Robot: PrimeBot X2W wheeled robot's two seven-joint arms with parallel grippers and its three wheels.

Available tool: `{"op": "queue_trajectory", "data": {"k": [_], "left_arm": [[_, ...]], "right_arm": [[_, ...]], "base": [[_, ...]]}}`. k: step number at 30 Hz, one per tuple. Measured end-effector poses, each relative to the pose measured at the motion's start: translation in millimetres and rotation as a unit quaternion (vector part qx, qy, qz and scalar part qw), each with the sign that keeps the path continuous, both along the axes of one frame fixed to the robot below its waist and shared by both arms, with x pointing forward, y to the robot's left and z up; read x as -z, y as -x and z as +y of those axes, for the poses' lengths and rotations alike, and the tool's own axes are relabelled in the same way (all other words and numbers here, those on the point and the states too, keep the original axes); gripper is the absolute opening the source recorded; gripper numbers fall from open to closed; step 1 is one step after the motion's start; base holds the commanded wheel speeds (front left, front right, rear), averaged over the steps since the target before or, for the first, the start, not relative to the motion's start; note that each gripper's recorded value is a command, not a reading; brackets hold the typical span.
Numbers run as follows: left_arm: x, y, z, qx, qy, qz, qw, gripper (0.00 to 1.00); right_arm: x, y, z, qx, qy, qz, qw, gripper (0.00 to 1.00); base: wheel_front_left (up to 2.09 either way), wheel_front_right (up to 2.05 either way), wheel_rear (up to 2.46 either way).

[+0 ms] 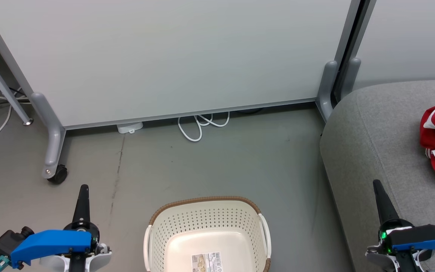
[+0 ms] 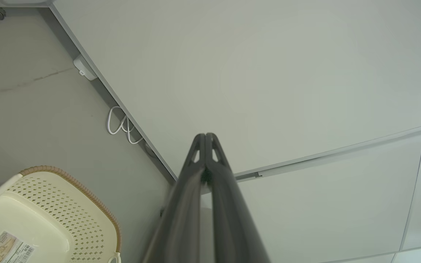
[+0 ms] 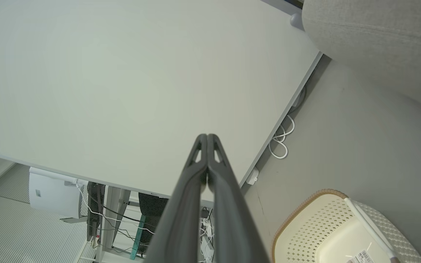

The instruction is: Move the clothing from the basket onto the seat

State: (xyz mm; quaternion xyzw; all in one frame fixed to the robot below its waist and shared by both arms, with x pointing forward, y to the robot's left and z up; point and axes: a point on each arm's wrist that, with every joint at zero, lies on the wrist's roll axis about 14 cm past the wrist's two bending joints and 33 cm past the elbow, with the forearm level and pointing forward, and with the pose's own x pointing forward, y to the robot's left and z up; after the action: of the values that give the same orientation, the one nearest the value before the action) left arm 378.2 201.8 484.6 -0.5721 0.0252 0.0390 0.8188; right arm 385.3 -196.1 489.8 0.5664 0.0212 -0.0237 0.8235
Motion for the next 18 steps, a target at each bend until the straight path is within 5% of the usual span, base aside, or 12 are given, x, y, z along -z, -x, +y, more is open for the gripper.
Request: {"op": "queue_trajectory", "data": {"k": [18], "left_arm": [[-6.2,-3.6,-1.2,0.002,0.076,-0.013,0.997,0.0]], "right_arm": [[-5.6,-1.5,-1.5,0.001,-0.08,-0.01,0.997,0.0]], "base": [[0.0,0.0,0.0]]}}
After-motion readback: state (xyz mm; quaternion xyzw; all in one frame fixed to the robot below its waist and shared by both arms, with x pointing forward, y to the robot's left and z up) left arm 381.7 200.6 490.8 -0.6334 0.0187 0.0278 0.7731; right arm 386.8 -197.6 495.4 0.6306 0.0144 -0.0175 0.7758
